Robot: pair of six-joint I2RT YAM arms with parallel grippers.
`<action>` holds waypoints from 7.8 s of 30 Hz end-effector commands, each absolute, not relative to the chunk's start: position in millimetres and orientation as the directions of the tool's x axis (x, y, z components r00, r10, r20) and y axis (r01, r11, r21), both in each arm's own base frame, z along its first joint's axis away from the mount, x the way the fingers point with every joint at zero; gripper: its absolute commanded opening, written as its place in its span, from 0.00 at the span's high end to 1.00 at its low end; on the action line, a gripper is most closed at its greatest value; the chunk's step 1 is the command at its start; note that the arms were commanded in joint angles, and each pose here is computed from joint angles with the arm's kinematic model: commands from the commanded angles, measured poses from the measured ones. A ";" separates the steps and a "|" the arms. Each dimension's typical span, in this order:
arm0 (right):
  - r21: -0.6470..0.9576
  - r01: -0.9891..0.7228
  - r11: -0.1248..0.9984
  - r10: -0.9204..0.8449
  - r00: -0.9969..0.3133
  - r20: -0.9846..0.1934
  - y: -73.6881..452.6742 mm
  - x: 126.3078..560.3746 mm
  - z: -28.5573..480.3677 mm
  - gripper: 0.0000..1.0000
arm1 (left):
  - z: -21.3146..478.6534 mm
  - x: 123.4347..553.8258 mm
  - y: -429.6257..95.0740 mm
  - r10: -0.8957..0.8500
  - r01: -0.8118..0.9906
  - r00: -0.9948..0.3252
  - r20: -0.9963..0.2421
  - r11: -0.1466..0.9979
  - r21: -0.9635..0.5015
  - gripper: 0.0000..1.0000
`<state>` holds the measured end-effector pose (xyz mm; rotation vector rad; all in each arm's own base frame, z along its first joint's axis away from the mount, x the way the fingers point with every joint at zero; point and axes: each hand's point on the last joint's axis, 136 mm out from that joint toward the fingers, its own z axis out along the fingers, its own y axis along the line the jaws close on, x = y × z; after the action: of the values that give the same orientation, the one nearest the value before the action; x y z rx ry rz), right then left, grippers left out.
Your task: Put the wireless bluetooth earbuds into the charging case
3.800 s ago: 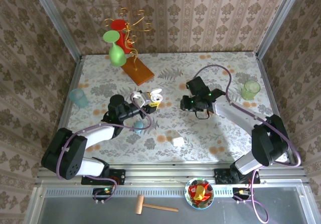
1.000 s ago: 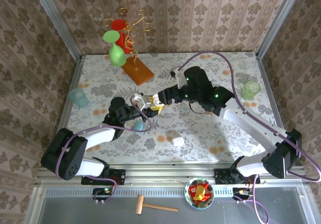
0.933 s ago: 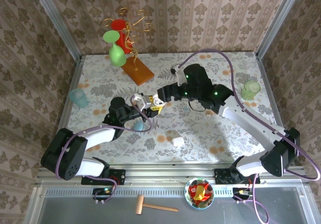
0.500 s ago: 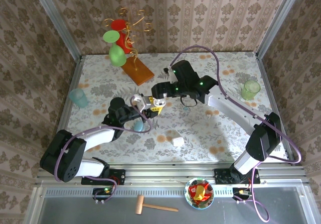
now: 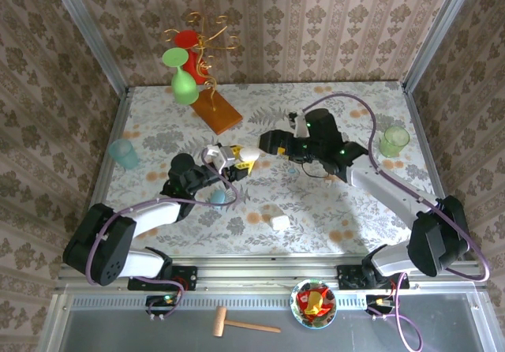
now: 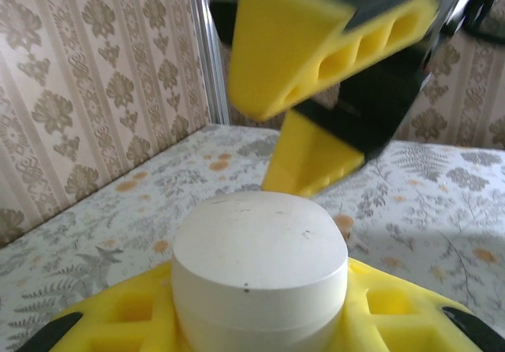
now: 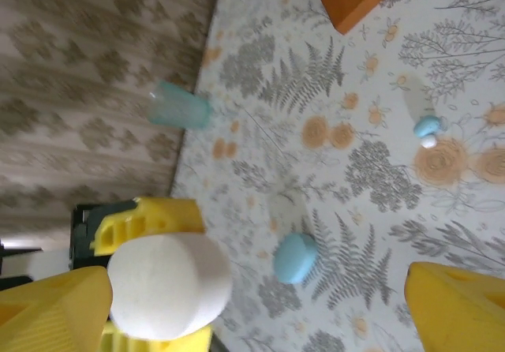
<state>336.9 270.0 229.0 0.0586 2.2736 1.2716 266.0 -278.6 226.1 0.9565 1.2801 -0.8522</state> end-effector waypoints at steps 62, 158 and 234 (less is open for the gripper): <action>0.770 0.113 0.628 0.535 -0.781 -0.322 222.4 550.7 57.8 0.78 | 168.6 277.4 -247.9 0.196 0.818 -0.023 -0.980 0.567 0.094 0.00; 0.943 -0.112 0.312 0.083 -0.986 -0.144 274.3 291.8 197.6 0.30 | 193.5 235.9 -303.3 0.463 0.958 0.058 -0.884 0.224 0.181 0.68; 0.972 -0.118 -0.205 0.181 -0.980 -0.081 301.0 302.1 329.0 0.90 | 334.9 241.6 -295.2 -0.275 0.942 0.254 -0.927 0.286 0.174 0.47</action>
<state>300.2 298.5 325.1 0.0989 1.8752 2.2974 248.2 -293.4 313.4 0.9047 1.0036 -0.9664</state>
